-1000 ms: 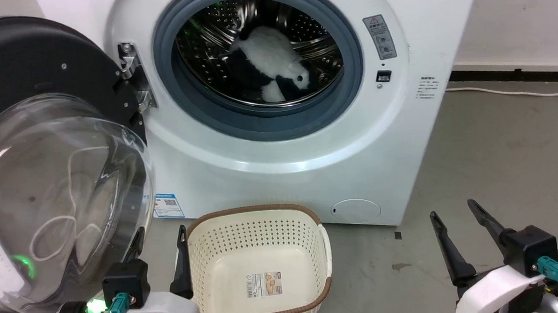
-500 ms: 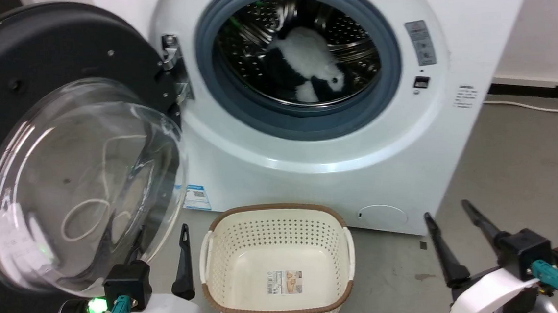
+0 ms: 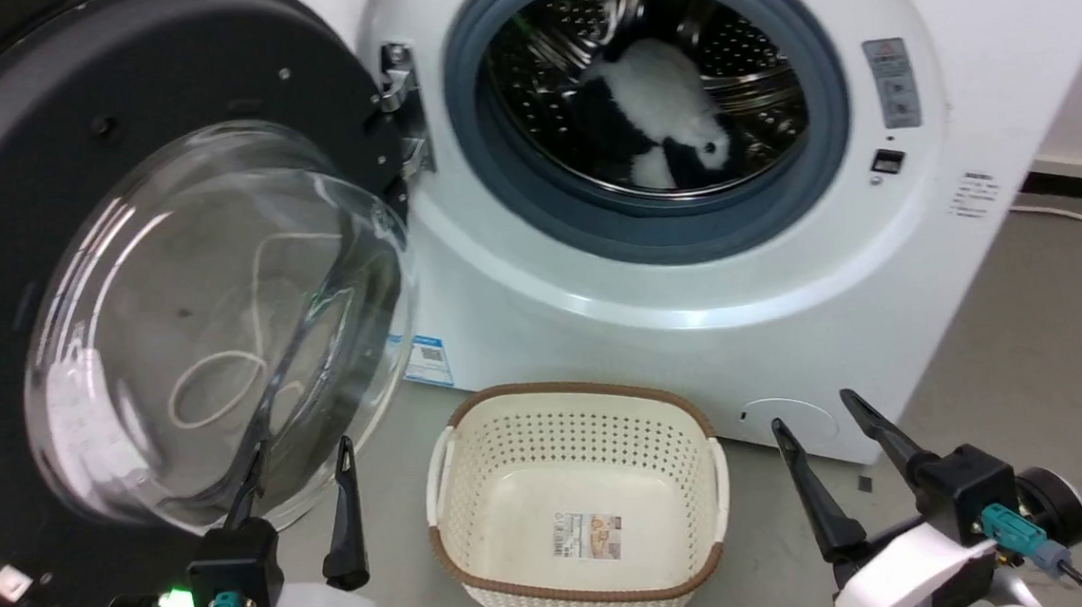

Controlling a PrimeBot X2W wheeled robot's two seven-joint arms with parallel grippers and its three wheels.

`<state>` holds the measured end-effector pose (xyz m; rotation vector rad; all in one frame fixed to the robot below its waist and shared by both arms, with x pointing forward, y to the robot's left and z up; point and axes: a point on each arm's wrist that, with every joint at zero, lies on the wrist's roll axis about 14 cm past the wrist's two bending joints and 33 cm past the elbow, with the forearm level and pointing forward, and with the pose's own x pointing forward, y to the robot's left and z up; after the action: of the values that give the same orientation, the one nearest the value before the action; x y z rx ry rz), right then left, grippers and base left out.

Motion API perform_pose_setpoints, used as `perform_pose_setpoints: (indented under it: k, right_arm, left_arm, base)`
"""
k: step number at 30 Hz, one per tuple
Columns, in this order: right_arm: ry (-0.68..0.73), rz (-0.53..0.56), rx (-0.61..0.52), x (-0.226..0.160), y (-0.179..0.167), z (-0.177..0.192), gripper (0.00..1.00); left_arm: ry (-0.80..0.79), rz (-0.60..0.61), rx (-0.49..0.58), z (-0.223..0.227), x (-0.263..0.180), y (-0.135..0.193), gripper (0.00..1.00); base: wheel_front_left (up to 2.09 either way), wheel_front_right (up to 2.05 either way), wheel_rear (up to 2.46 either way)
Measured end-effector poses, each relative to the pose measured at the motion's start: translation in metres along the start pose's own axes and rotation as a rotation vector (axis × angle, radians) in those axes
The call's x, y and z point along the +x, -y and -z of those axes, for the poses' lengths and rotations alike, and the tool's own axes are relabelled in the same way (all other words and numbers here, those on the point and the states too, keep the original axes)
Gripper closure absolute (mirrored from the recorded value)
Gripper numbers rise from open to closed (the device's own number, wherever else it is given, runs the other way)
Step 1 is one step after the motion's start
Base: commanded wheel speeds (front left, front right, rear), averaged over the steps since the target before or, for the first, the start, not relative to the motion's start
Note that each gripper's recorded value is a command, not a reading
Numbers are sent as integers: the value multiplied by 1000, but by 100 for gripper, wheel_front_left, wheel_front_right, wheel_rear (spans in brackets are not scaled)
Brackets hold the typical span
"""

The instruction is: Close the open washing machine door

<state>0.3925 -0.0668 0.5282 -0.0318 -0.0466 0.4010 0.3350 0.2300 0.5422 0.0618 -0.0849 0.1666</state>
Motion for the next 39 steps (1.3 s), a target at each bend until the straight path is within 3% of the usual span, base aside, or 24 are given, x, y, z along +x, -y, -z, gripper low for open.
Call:
perform_pose_setpoints:
  k: [39]
  right_arm:
    - [55, -289, 34, 28, -90, -2, 0]
  left_arm:
    - [83, -202, 34, -16, -44, -56, 0]
  base:
    - [-4, -4, -4]
